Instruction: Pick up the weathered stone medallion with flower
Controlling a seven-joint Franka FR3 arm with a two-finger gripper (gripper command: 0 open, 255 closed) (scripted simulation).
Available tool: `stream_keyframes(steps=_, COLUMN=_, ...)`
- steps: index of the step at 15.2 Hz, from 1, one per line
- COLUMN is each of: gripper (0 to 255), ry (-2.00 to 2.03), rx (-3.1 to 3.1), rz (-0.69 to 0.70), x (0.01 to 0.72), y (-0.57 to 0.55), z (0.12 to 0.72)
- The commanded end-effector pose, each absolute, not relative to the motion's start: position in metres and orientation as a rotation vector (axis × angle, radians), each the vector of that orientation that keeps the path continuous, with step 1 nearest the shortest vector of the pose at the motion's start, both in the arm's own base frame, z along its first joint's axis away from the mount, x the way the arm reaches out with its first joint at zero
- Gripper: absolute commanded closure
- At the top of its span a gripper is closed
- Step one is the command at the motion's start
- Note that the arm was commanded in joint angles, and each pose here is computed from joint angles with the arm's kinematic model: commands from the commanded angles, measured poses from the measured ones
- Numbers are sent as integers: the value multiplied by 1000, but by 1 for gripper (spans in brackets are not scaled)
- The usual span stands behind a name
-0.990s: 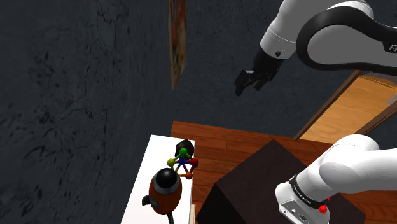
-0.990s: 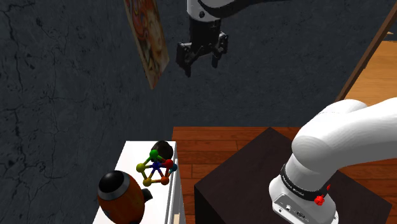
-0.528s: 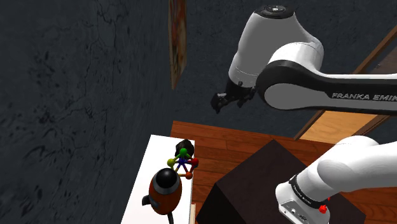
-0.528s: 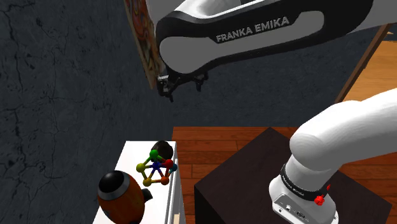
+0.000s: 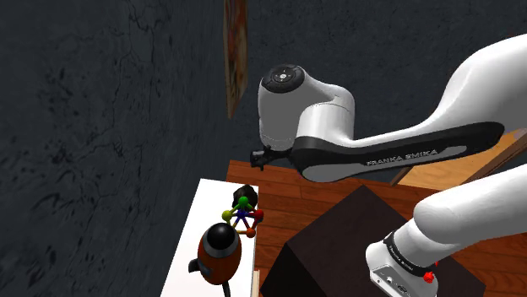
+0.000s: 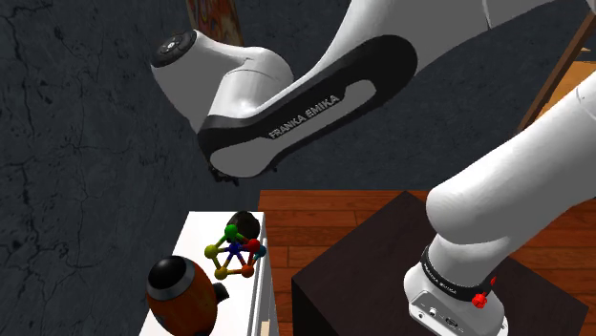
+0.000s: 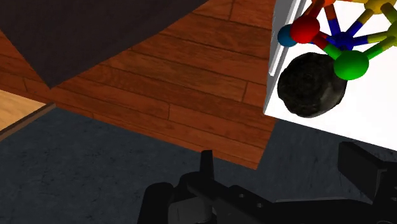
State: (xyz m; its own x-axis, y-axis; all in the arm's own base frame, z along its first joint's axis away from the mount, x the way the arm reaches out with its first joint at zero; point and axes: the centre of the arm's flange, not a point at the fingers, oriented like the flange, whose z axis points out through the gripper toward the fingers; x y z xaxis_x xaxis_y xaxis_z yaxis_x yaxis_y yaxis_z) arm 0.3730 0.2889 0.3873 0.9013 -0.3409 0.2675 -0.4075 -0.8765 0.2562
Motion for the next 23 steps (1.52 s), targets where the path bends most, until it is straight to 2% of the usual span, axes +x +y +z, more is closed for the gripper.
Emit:
stream_keyframes(steps=1, gripper=0, ry=-608, rx=2718, rz=318, x=380, y=305, z=361)
stream_keyframes(steps=16, gripper=0, ry=-894, rx=2387, rz=333, x=473, y=381, z=168)
stream_keyframes(steps=23, gripper=0, ry=-900, rx=2379, rz=333, x=475, y=382, z=131)
